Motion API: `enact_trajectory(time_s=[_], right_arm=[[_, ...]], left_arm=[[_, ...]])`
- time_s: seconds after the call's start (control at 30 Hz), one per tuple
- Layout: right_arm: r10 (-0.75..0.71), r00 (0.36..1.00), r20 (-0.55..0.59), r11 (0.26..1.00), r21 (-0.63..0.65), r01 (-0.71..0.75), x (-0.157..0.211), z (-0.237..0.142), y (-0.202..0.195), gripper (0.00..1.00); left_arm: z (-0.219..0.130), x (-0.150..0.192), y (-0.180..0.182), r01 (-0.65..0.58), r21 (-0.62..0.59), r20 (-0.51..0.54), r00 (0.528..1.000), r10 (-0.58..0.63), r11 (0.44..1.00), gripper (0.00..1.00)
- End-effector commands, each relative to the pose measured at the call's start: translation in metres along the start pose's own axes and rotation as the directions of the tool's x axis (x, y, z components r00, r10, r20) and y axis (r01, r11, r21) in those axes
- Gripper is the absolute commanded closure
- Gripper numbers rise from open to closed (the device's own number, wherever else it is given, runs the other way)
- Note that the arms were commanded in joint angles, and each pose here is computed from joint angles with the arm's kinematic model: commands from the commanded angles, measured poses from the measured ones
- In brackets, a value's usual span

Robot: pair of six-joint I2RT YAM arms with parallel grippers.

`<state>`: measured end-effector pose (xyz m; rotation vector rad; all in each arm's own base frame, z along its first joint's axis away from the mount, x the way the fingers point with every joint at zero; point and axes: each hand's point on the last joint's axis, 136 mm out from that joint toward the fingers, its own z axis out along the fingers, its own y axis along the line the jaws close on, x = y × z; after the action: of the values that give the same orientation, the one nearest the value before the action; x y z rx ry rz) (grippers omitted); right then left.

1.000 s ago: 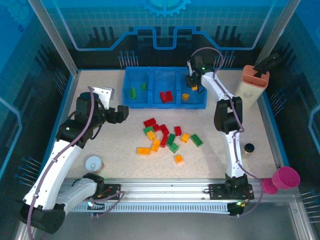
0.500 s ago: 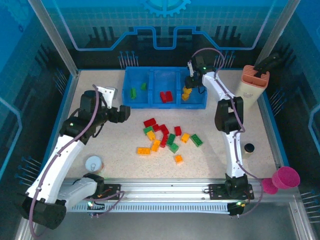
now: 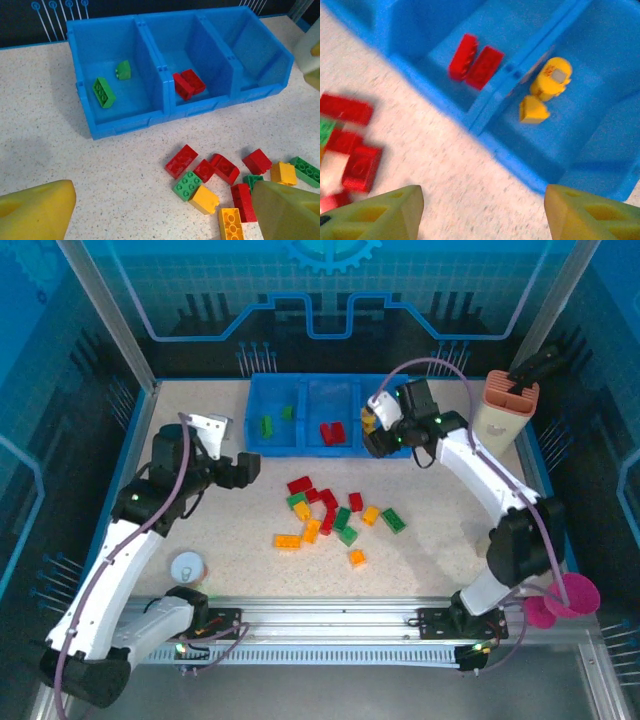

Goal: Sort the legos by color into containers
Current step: Place the lego in the container, then pick up the lego from the center of the table.

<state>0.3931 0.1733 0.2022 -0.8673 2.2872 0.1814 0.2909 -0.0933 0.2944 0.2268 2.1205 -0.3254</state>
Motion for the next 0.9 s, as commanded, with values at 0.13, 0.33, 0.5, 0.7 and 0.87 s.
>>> enact_trajectory(time_s=[0.13, 0.33, 0.5, 0.7, 0.87], right_arm=[[-0.053, 0.946, -0.320, 0.979, -0.203, -0.014, 0.061, -0.005, 0.073, 0.33], [-0.080, 0.836, -0.543, 0.985, -0.170, -0.016, 0.113, 0.007, 0.101, 0.30], [-0.107, 0.786, -0.608, 0.984, -0.176, -0.002, 0.138, 0.017, 0.116, 0.28], [-0.124, 0.771, -0.625, 0.988, -0.153, 0.036, 0.157, 0.034, 0.119, 0.27], [-0.154, 0.785, -0.600, 0.988, -0.111, 0.109, 0.158, 0.050, 0.111, 0.27]], left_arm=[[-0.011, -0.005, -0.007, -0.036, 0.034, 0.034, 0.999, 0.034, 0.999, 0.07], [-0.009, -0.002, -0.013, -0.035, 0.075, 0.035, 0.999, 0.032, 0.997, 0.06], [-0.006, 0.000, -0.014, -0.033, 0.082, 0.031, 0.999, 0.031, 0.996, 0.06], [-0.002, 0.004, -0.013, -0.032, 0.080, 0.023, 0.999, 0.030, 0.996, 0.06], [0.002, 0.007, -0.012, -0.032, 0.077, 0.006, 0.999, 0.031, 0.997, 0.06]])
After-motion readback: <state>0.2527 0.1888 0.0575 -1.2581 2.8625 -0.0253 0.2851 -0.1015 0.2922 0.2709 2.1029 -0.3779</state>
